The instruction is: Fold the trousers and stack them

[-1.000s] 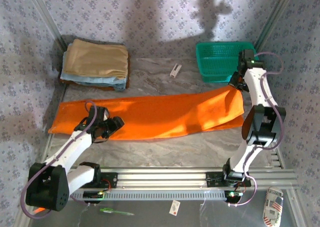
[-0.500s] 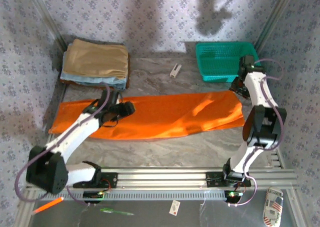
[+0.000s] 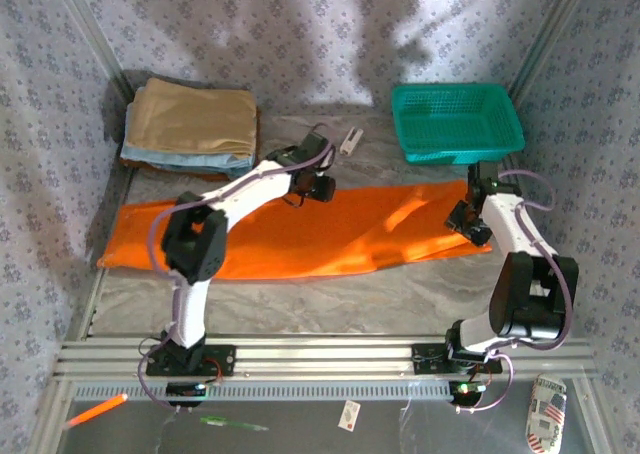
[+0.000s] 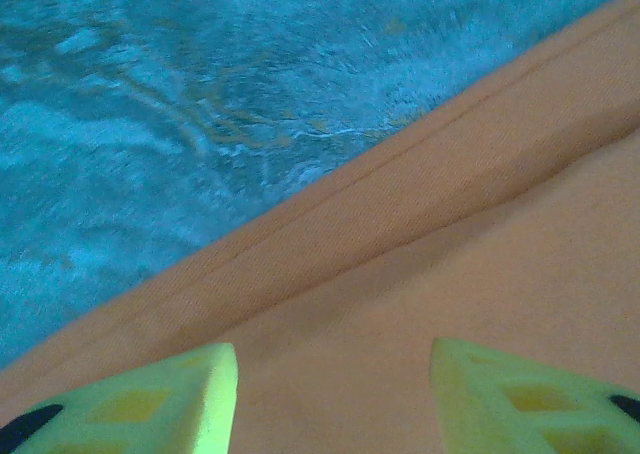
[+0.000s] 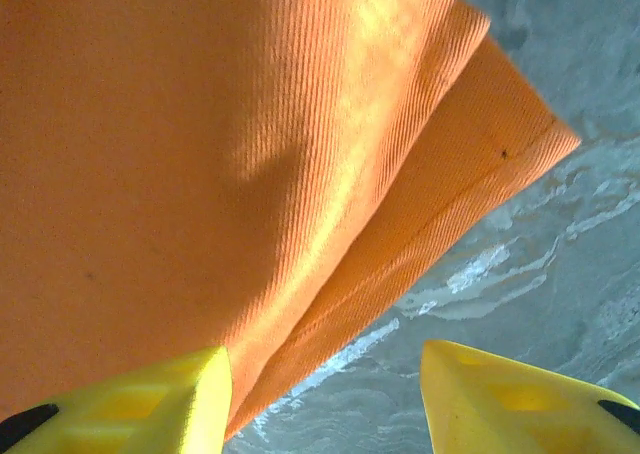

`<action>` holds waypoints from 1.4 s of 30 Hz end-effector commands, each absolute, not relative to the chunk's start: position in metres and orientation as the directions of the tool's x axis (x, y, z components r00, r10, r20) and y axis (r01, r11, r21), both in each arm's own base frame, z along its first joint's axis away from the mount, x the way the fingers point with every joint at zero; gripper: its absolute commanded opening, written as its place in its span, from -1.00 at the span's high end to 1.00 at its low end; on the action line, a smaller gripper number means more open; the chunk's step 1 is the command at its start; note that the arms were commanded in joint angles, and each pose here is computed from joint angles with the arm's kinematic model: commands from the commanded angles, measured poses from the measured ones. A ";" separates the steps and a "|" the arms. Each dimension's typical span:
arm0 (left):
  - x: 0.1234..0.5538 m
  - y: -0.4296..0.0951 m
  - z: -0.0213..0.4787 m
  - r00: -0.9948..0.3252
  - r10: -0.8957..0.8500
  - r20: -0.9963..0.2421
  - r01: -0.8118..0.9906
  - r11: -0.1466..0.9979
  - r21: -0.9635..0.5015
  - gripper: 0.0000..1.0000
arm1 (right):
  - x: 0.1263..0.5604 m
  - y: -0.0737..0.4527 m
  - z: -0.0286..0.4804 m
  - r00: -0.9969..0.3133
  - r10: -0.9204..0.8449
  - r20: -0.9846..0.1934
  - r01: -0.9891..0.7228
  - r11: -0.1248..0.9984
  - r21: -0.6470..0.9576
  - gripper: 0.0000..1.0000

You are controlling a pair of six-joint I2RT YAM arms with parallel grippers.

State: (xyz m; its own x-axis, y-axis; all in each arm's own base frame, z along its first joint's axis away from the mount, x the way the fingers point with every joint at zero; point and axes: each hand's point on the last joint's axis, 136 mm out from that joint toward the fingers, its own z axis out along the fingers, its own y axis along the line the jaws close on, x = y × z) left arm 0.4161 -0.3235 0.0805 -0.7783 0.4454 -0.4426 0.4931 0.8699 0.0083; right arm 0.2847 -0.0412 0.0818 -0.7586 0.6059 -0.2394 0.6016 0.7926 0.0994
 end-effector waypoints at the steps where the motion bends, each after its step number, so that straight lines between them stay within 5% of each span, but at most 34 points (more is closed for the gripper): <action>1: 0.412 -0.324 0.080 -0.654 0.652 -0.385 0.657 0.741 0.139 -0.14 | 0.290 -0.036 0.090 -0.735 0.624 -0.267 0.597 0.781 0.182 -0.09; 13: 0.426 -0.336 0.046 -0.594 0.745 -0.305 0.741 0.654 0.153 -0.01 | 0.295 -0.038 0.090 -0.743 0.617 -0.260 0.583 0.787 0.202 -0.09; 30: 0.431 -0.325 0.051 -0.602 0.730 -0.324 0.727 0.669 0.158 1.00 | 0.288 -0.043 0.090 -0.733 0.622 -0.275 0.595 0.783 0.183 -0.08; 32: 0.435 -0.322 0.057 -0.601 0.727 -0.332 0.717 0.674 0.176 1.00 | 0.287 -0.044 0.090 -0.732 0.623 -0.277 0.596 0.782 0.182 -0.08; 38: 0.451 -0.309 0.066 -0.614 0.703 -0.359 0.683 0.701 0.205 0.18 | 0.285 -0.043 0.086 -0.733 0.624 -0.271 0.597 0.781 0.184 -0.08; 42: 0.456 -0.303 0.062 -0.626 0.693 -0.357 0.683 0.709 0.177 0.12 | 0.284 -0.043 0.084 -0.733 0.625 -0.269 0.599 0.780 0.181 -0.08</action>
